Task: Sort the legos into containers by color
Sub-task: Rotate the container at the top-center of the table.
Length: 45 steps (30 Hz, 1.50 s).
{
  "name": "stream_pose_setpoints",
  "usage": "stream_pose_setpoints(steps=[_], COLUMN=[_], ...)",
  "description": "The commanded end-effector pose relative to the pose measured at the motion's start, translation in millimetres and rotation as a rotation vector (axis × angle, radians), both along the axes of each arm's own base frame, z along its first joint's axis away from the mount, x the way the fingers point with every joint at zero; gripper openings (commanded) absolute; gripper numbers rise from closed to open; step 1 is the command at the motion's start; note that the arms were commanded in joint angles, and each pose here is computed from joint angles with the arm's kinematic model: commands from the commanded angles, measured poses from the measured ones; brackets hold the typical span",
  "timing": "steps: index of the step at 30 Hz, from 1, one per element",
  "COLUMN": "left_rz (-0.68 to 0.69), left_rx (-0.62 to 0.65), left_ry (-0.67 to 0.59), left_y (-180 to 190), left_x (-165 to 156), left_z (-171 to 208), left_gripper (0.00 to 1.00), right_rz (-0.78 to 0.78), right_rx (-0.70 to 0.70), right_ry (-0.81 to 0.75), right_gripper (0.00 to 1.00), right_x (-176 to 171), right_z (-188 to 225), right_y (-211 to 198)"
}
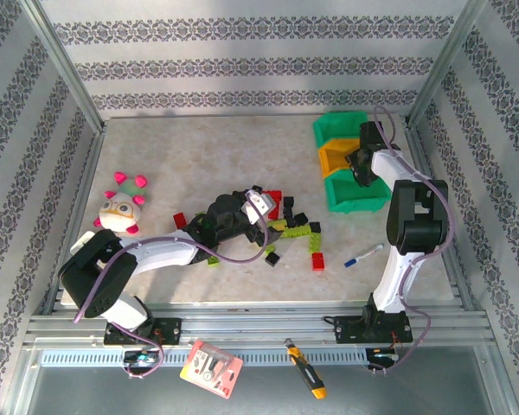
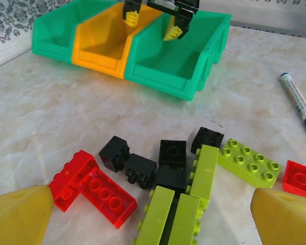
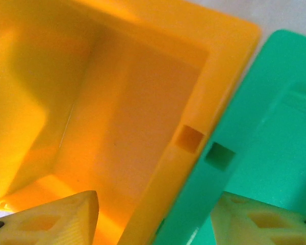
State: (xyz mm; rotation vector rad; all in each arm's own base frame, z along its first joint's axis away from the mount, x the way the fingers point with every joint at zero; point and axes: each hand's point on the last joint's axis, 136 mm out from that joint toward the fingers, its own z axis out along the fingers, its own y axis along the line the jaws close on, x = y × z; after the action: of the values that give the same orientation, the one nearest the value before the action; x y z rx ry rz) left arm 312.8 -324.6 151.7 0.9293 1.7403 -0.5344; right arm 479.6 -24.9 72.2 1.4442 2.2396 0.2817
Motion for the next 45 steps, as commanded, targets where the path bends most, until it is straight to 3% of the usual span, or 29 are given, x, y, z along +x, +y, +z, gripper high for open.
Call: stream_pose_setpoints(steps=[1, 8, 15, 21, 37, 45], left_rz=[0.032, 0.06, 0.096, 0.105, 0.194, 0.219], left_rx=[-0.037, 0.0, 0.01, 0.012, -0.01, -0.017], left_ry=[-0.044, -0.066, -0.073, -0.036, -0.022, -0.005], left_y=[1.3, 11.8, 27.7, 39.1, 73.3, 79.5], left_x=[-0.3, -1.2, -8.4, -19.8, -36.9, -38.8], left_z=[17.5, 14.7, 13.6, 8.4, 10.5, 2.3], left_gripper=[0.99, 0.99, 0.99, 0.99, 0.99, 0.99], right_rz=[0.026, 0.107, 0.265, 0.513, 0.926, 0.996], right_rx=[0.026, 0.022, -0.003, -0.056, -0.211, -0.202], right_ry=[0.014, 0.005, 0.006, -0.014, -0.019, -0.04], right_gripper=[0.53, 0.4, 0.35, 0.28, 0.24, 0.23], right_x=[4.3, 9.8, 23.0, 44.8, 74.6, 78.7], right_z=[0.6, 3.0, 2.7, 4.6, -2.9, -6.3], right_y=[4.5, 19.7, 49.4, 92.2, 200.9, 241.1])
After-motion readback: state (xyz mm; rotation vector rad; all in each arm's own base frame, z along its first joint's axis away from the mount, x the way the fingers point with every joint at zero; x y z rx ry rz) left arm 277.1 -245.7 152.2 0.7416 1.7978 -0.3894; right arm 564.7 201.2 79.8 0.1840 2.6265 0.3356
